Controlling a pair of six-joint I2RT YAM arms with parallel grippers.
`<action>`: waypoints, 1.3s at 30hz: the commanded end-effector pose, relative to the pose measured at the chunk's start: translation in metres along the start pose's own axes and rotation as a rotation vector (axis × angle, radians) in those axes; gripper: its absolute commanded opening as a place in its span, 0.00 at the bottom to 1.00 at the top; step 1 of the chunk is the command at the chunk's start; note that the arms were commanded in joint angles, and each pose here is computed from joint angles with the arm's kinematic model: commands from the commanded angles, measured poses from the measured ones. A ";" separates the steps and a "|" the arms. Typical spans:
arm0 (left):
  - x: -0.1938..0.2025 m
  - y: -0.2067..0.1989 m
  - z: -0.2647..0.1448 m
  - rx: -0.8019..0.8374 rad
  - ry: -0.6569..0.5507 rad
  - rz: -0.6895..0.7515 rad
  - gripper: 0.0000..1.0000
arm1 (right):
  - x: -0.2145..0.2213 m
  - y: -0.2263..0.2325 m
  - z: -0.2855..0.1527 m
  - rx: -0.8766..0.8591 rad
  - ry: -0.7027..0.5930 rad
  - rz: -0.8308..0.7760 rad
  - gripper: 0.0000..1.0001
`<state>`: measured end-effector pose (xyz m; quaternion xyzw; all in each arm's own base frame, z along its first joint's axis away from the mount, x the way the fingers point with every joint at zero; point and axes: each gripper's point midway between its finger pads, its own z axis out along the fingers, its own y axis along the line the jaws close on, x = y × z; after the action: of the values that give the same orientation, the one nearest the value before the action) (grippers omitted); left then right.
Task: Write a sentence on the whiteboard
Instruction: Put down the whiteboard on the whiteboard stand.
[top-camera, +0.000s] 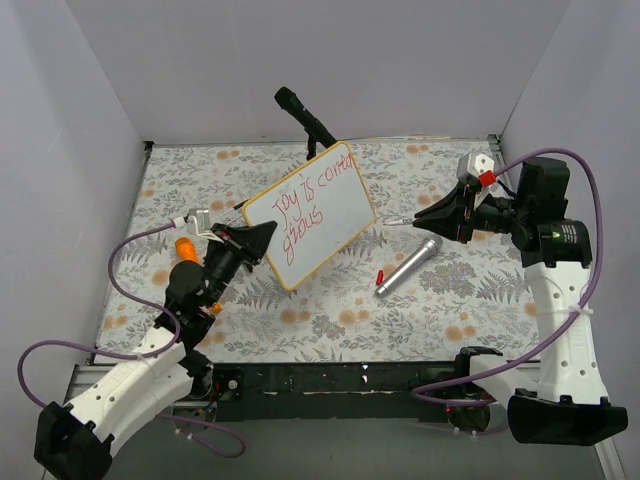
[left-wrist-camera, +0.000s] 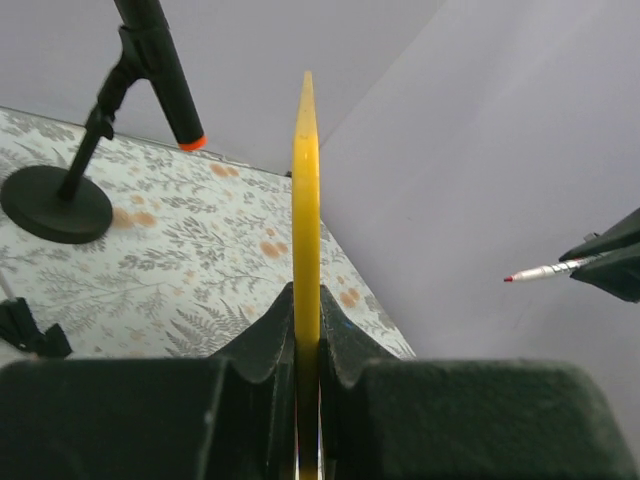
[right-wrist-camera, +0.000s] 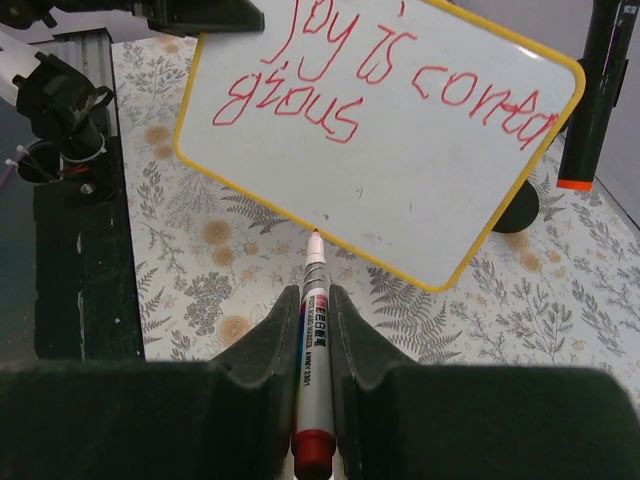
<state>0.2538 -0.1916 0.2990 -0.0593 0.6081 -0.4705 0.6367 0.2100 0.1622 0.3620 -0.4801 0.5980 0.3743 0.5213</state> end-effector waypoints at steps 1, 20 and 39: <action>-0.047 -0.031 0.000 0.097 -0.069 0.114 0.00 | 0.004 -0.001 -0.004 0.005 -0.035 -0.006 0.01; -0.087 -0.029 0.014 0.092 -0.018 0.319 0.00 | 0.052 -0.008 0.004 0.021 -0.020 0.059 0.01; -0.115 0.035 0.015 0.047 0.021 0.374 0.00 | 0.078 -0.005 0.011 -0.023 -0.047 0.096 0.01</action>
<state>0.3116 -0.1067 0.3188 0.0259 0.6570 -0.3601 0.6618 0.2192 0.1549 0.2778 -0.4372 0.6264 0.4097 0.4987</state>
